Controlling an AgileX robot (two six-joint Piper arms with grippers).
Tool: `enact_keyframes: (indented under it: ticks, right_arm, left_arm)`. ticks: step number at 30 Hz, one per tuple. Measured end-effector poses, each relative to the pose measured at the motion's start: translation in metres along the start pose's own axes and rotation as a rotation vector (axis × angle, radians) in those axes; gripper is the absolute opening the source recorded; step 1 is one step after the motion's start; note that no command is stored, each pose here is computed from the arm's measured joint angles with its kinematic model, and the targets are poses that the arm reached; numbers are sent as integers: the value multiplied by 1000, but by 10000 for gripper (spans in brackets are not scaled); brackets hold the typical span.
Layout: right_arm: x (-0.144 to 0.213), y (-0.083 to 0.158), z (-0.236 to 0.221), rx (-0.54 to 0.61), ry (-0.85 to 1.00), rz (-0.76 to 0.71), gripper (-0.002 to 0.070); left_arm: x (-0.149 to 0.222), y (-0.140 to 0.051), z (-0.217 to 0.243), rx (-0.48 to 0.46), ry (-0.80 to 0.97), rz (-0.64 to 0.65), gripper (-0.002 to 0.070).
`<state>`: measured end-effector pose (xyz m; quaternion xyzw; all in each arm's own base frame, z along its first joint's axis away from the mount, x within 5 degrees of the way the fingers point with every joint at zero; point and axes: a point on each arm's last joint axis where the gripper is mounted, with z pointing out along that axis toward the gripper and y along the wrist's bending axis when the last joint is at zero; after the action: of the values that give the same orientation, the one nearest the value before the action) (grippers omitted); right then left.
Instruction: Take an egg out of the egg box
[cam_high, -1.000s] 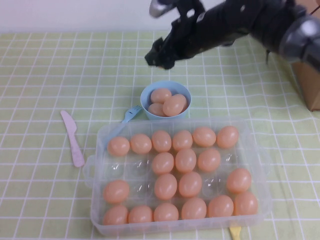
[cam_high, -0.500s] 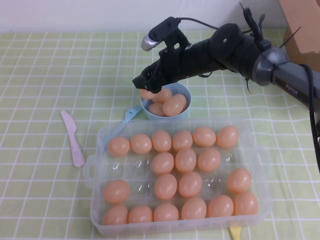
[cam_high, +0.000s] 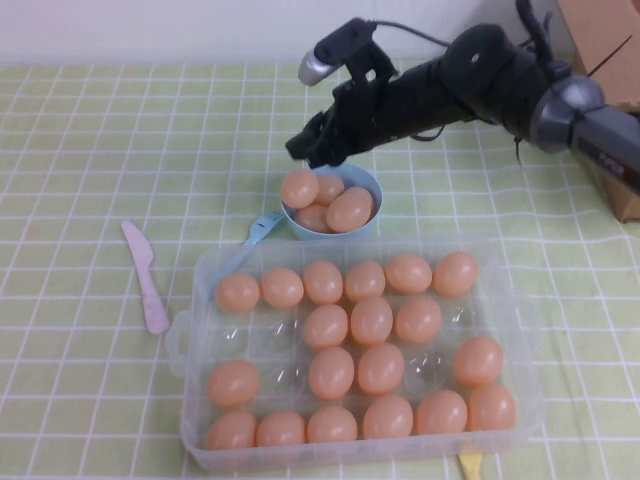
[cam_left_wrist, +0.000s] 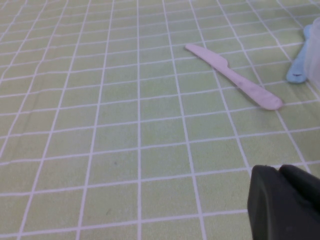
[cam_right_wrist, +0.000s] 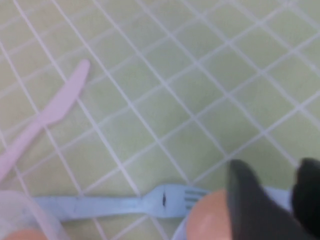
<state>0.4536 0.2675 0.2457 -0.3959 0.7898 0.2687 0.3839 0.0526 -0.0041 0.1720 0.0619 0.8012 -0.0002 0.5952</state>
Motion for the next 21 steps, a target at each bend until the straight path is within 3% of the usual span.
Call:
enact_keyframes:
  ticks: [1,2,5,14,21]
  right_arm:
    - [-7,3,-8,2,-16,-10,191]
    - [-14,6,-16,5,-32,-20,121]
    - [-35,14,-44,4,-76,-38,25]
    - [-69,49,-127,-9,-164,-76,-14]
    - [-48,75,-180,137,-295,-63,-15]
  left_arm:
    - [0,0,0,0,0,0,-5]
    - [0,0,0,0,0,0,-5]
    - [0,0,0,0,0,0,-5]
    - [0,0,0,0,0,0,-5]
    - [0,0,0,0,0,0,-5]
